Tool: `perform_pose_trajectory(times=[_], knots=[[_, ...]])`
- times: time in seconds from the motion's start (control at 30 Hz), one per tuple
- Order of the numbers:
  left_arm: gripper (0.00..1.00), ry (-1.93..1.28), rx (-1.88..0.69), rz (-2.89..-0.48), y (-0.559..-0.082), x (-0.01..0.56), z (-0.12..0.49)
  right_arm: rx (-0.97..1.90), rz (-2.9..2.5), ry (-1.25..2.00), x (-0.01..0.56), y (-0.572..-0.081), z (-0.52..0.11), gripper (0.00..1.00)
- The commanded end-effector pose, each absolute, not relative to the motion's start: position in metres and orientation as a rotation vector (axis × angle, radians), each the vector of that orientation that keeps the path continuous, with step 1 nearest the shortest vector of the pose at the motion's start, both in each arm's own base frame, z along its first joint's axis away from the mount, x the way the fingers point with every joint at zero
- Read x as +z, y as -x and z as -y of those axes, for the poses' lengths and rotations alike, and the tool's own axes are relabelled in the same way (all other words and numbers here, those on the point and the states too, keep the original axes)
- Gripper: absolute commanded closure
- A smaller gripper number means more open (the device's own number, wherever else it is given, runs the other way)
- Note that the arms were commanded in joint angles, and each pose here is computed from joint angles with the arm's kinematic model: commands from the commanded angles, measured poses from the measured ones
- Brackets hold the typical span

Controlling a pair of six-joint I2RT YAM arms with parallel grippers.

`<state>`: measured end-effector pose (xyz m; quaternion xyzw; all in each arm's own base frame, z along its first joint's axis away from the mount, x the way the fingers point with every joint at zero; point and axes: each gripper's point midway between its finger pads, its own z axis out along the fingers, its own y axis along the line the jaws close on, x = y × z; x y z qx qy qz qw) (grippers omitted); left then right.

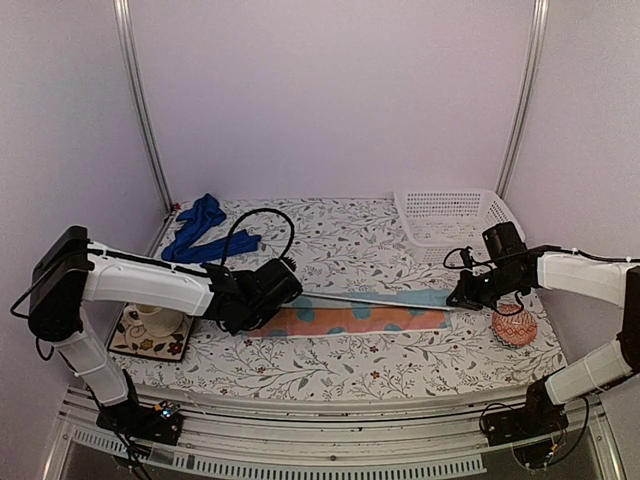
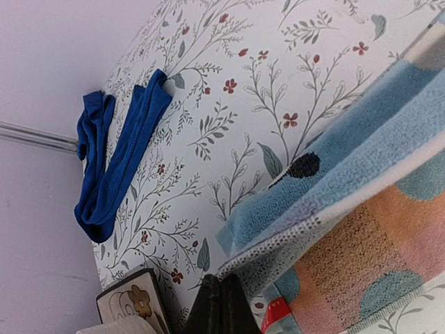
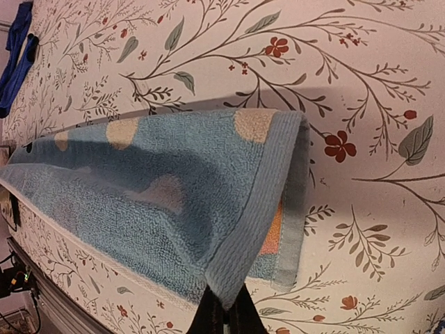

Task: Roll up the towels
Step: Fold the towel at the center of the board.

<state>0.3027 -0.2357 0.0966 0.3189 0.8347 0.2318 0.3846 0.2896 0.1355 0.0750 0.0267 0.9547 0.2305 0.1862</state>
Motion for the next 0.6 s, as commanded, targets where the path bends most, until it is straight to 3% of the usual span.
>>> perform_pose_trajectory(times=[0.0, 0.47, 0.57], knots=[[1.00, -0.848, 0.579, -2.180, -0.290, 0.081, 0.231, 0.595, -2.729, -0.076, 0.065, -0.287, -0.128, 0.97], [1.00, -0.904, 0.521, -2.259, -0.259, 0.068, 0.233, 0.560, -2.775, -0.089, 0.053, -0.281, -0.124, 0.94], [0.93, -0.905, 0.539, -2.270, -0.257, 0.065, 0.230, 0.560, -2.787, -0.088, 0.050, -0.279, -0.124, 0.94]])
